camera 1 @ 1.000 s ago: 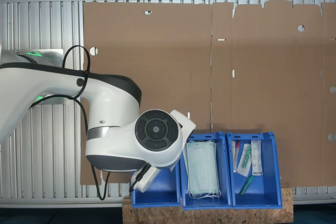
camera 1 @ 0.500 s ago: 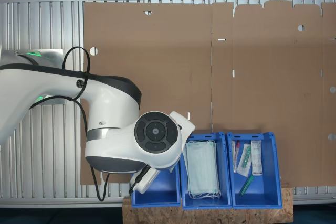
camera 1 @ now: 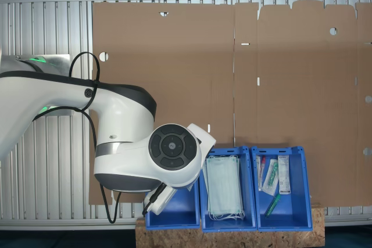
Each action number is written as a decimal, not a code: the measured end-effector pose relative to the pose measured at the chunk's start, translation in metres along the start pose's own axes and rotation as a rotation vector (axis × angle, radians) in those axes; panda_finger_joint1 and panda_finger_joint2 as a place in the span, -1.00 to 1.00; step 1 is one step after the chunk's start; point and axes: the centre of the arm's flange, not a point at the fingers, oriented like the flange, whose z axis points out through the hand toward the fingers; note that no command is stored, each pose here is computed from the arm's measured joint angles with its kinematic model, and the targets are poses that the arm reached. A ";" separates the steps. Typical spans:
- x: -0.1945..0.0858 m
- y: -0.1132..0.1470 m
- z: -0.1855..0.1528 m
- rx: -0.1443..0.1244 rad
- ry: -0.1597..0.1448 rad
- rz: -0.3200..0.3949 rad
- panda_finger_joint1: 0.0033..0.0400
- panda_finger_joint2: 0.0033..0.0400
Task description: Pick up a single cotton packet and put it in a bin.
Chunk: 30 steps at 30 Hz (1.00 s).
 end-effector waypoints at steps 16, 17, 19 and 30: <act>0.000 0.000 0.000 0.000 0.000 -0.007 0.06 0.06; 0.000 0.000 0.000 0.000 0.000 -0.008 0.06 0.06; 0.000 0.000 0.000 0.000 0.000 -0.010 0.06 0.06; 0.000 0.000 0.000 0.000 0.000 -0.012 0.99 0.99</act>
